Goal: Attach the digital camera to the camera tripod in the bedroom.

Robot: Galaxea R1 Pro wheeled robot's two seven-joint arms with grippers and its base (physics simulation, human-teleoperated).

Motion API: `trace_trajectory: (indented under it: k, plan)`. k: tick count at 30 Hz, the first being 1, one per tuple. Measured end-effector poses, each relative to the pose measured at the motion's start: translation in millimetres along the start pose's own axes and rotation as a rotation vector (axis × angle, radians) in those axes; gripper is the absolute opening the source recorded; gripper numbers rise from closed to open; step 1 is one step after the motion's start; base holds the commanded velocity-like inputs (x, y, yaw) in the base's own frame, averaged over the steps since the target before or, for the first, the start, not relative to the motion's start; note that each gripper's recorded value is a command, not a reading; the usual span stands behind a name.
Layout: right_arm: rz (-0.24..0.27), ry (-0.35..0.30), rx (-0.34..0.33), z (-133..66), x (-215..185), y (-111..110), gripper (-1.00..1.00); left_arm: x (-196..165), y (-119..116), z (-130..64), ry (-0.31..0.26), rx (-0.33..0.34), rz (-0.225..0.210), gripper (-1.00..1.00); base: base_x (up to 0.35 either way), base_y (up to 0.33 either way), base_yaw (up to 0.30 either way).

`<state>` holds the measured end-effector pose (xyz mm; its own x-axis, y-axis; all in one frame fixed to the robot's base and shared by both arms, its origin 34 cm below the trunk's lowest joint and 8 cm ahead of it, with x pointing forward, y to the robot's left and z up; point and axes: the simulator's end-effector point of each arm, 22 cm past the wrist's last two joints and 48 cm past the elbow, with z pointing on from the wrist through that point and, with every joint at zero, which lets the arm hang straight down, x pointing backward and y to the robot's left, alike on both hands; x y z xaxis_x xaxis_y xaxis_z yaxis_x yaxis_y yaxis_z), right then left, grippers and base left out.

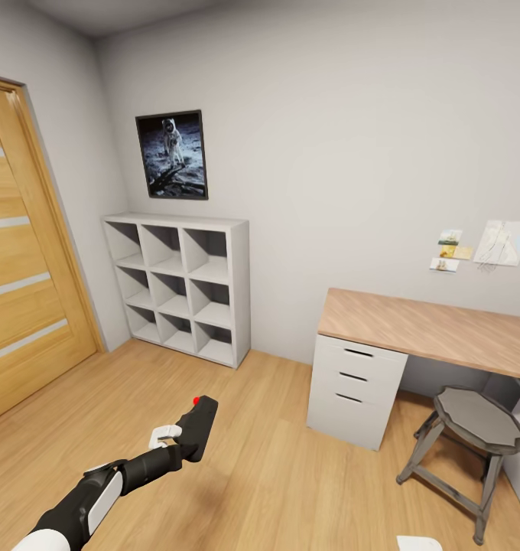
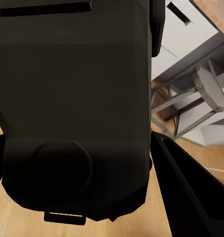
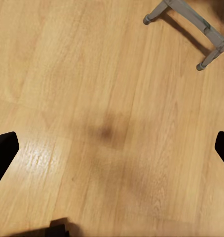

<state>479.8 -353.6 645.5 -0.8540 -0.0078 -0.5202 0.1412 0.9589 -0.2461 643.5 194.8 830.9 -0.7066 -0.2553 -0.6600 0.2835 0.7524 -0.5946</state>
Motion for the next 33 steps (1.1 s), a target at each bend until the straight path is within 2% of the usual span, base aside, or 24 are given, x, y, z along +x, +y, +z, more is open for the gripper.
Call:
trace_trajectory:
  k: [8, 33]
  plan:
    - [-0.004, -0.009, -0.003, -8.3, -5, -1, 1.00, -4, -6, -4.7, 0.000, 0.001, -0.001, -1.00, 0.000, 0.000, -0.051]
    - [-0.008, -0.011, -0.004, -31.9, -11, -8, 1.00, -14, -24, -20.0, 0.001, 0.002, 0.001, -1.00, 0.000, 0.000, -0.256]
